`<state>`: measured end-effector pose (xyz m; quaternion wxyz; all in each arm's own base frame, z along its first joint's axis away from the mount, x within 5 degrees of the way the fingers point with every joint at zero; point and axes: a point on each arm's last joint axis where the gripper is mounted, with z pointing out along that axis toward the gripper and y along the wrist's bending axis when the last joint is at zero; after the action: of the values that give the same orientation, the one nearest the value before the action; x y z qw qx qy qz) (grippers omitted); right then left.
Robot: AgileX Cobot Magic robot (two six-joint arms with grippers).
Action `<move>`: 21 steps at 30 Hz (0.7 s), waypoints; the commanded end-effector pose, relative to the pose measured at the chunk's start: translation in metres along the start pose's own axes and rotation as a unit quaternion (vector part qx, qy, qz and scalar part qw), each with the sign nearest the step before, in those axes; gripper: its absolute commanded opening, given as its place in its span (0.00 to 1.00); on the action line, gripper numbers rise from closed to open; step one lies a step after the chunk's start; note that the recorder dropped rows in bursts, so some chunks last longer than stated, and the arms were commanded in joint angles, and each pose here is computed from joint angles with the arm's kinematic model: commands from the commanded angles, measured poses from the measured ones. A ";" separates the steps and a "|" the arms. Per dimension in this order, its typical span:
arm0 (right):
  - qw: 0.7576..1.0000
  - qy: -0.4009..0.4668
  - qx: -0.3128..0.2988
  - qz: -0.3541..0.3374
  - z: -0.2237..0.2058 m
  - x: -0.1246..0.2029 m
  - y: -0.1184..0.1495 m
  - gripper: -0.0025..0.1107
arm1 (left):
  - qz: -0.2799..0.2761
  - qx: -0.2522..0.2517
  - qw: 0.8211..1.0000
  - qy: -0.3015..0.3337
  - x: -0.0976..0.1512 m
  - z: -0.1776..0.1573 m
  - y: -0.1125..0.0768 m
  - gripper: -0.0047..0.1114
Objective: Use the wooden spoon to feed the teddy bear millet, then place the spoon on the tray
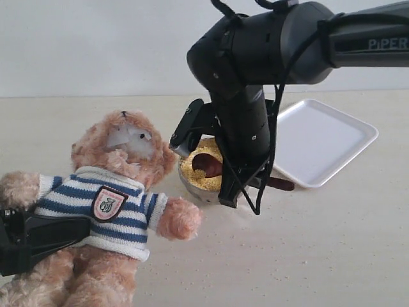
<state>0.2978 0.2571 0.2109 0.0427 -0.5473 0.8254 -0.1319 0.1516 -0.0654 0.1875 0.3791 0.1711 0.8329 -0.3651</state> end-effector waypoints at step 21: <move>0.990 -0.118 -0.057 0.045 -0.079 0.041 -0.018 0.02 | -0.003 0.011 1.000 -0.007 -0.001 0.000 -0.002 0.08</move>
<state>0.2848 0.2293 0.2824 0.1003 -0.5222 0.8463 -0.0312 0.1516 -0.0654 0.1875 0.3791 0.1711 0.8329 -0.3652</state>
